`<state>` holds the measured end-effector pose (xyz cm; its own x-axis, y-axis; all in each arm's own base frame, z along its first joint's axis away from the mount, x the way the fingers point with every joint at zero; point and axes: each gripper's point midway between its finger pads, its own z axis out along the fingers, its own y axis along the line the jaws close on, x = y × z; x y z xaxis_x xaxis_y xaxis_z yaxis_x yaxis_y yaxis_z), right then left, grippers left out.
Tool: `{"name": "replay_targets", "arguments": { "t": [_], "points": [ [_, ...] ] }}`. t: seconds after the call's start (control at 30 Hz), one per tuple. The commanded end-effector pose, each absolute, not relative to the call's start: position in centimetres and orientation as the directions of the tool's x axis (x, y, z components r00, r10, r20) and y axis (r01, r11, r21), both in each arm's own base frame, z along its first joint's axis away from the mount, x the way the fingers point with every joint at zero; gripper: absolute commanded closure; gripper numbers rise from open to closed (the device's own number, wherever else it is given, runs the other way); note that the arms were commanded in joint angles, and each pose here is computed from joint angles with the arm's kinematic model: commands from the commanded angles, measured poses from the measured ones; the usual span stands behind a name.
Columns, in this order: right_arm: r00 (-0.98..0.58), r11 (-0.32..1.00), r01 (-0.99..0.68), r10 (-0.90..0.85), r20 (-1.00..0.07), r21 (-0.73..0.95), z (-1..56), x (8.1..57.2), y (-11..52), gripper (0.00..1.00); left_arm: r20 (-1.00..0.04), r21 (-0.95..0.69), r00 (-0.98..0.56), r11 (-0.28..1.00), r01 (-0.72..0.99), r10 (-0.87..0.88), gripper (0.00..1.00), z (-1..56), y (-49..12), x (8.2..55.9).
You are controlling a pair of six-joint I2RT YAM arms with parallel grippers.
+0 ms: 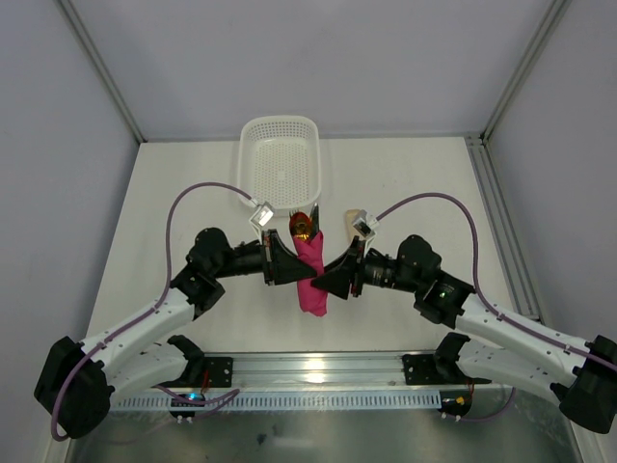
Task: Place the utensils on the paper napkin and roll it up
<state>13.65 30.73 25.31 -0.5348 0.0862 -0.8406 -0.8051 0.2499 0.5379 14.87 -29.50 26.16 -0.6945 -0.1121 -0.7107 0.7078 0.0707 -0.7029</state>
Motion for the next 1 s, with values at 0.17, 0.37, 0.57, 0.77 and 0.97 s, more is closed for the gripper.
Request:
{"name": "replay_targets", "arguments": {
  "t": [0.17,0.37,0.57,0.77,0.97],
  "points": [
    [-0.511,0.202,-0.832,0.085,-0.855,0.517,26.3,13.0,31.1,0.61,-0.795,-0.590,-0.580,0.008,0.807,-0.180,1.00,30.2,-29.5,14.7],
    [-0.493,0.181,-0.846,0.097,-0.865,0.502,26.8,12.9,31.2,0.69,-0.798,-0.585,-0.575,0.006,0.811,-0.178,1.00,30.1,-29.6,14.8],
    [-0.476,0.159,-0.859,0.104,-0.873,0.487,27.3,12.7,31.3,0.86,-0.800,-0.583,-0.573,0.006,0.813,-0.177,1.00,30.3,-29.6,14.8],
    [-0.459,0.161,-0.866,0.118,-0.880,0.473,27.7,12.6,30.9,0.96,-0.796,-0.592,-0.582,0.016,0.806,-0.165,0.98,30.3,-29.6,14.9],
    [-0.429,0.144,-0.880,0.167,-0.888,0.452,29.1,12.3,30.4,0.96,-0.791,-0.604,-0.594,0.037,0.796,-0.146,0.69,29.8,-29.6,15.0]
  ]
}}
